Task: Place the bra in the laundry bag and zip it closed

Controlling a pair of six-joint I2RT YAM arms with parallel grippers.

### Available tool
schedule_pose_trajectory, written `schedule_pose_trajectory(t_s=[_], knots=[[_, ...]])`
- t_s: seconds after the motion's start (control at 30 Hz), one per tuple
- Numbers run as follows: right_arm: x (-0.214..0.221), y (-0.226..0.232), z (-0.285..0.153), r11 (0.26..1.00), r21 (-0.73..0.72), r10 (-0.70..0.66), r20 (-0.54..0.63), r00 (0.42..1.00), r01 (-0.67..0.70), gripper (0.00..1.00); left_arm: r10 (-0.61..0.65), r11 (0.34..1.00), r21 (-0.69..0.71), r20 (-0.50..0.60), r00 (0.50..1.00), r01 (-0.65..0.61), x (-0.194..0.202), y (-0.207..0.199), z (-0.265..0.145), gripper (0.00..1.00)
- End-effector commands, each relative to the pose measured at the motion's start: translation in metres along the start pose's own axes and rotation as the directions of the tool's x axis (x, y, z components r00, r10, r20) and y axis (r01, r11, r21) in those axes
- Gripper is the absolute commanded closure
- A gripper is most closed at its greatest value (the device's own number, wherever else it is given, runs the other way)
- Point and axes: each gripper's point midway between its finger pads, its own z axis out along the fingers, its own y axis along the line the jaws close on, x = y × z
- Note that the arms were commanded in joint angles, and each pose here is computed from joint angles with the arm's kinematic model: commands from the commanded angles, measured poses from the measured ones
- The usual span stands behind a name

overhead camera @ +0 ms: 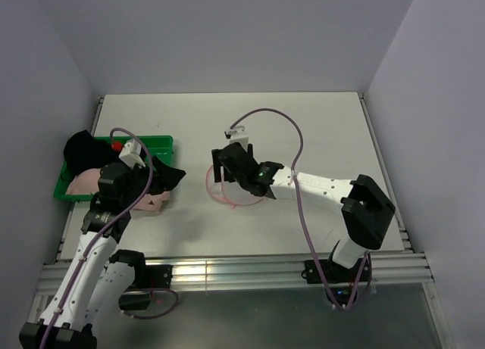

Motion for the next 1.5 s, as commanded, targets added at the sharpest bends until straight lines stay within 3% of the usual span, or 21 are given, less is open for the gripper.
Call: schedule_pose_trajectory(t_s=[0.0, 0.03, 0.1, 0.13, 0.2, 0.23, 0.37, 0.5, 0.7, 0.8, 0.83, 0.9, 1.07, 1.17, 1.27, 1.47], knots=[[0.0, -0.024, -0.008, 0.994, 0.106, 0.025, 0.051, 0.998, -0.031, 0.21, -0.097, 0.995, 0.042, 0.039, 0.995, 0.095, 0.001, -0.016, 0.02, 0.31], [0.0, -0.027, -0.013, 0.995, 0.093, 0.036, 0.068, 0.997, -0.042, 0.3, -0.107, 0.993, 0.054, 0.03, 0.994, 0.105, 0.004, -0.02, 0.03, 0.31], [-0.002, -0.032, -0.031, 0.996, 0.042, 0.078, 0.113, 0.991, -0.083, 0.39, -0.083, 0.993, 0.087, -0.008, 0.997, 0.083, 0.02, -0.038, 0.042, 0.3], [-0.001, -0.032, -0.038, 0.995, 0.015, 0.095, 0.115, 0.989, -0.097, 0.51, -0.065, 0.994, 0.088, 0.004, 0.998, 0.065, 0.021, -0.04, 0.056, 0.29], [0.005, -0.041, -0.055, 0.993, -0.024, 0.118, 0.132, 0.984, -0.116, 0.6, -0.041, 0.993, 0.112, -0.025, 0.999, 0.044, 0.028, -0.048, 0.07, 0.26], [0.009, -0.045, -0.058, 0.992, -0.035, 0.128, 0.127, 0.984, -0.124, 0.69, -0.011, 0.992, 0.123, -0.075, 0.997, 0.02, 0.039, -0.051, 0.084, 0.22], [0.043, -0.073, -0.065, 0.989, -0.043, 0.144, 0.077, 0.987, -0.141, 0.76, 0.096, 0.991, 0.108, -0.11, 0.989, -0.084, 0.055, -0.053, 0.118, 0.14], [0.044, -0.07, -0.089, 0.974, -0.183, 0.153, 0.096, 0.984, -0.134, 0.76, 0.176, 0.979, 0.13, -0.152, 0.973, -0.157, 0.068, -0.052, 0.146, 0.04], [0.04, -0.078, -0.108, 0.968, -0.224, 0.141, 0.128, 0.982, -0.109, 0.73, 0.247, 0.95, 0.242, -0.208, 0.946, -0.195, 0.089, -0.073, 0.174, 0.07], [0.036, -0.069, -0.116, 0.95, -0.299, 0.133, 0.123, 0.983, -0.09, 0.73, 0.252, 0.948, 0.25, -0.213, 0.944, -0.197, 0.096, -0.077, 0.18, 0.42], [0.033, -0.065, -0.121, 0.941, -0.329, 0.129, 0.129, 0.983, -0.08, 0.73, 0.231, 0.951, 0.251, -0.204, 0.951, -0.177, 0.096, -0.081, 0.176, 0.75], [0.025, -0.06, -0.132, 0.922, -0.38, 0.142, 0.151, 0.978, -0.075, 0.73, 0.226, 0.948, 0.266, -0.164, 0.96, -0.178, 0.093, -0.095, 0.171, 0.98], [-0.012, -0.057, -0.16, 0.906, -0.419, 0.161, 0.212, 0.964, -0.059, 0.72, 0.133, 0.952, 0.27, 0.065, 0.989, -0.146, 0.064, -0.155, 0.145, 1.0], [-0.042, -0.063, -0.193, 0.902, -0.429, 0.197, 0.299, 0.934, -0.053, 0.72, 0.073, 0.936, 0.333, 0.125, 0.99, -0.111, 0.064, -0.214, 0.141, 1.0], [-0.06, -0.078, -0.213, 0.92, -0.383, 0.225, 0.353, 0.908, -0.079, 0.74, 0.103, 0.934, 0.321, 0.168, 0.98, -0.153, 0.066, -0.24, 0.151, 1.0], [-0.084, -0.112, -0.272, 0.911, -0.387, 0.339, 0.513, 0.788, -0.14, 0.77, 0.19, 0.931, 0.263, 0.248, 0.95, -0.255, 0.078, -0.278, 0.186, 1.0]])
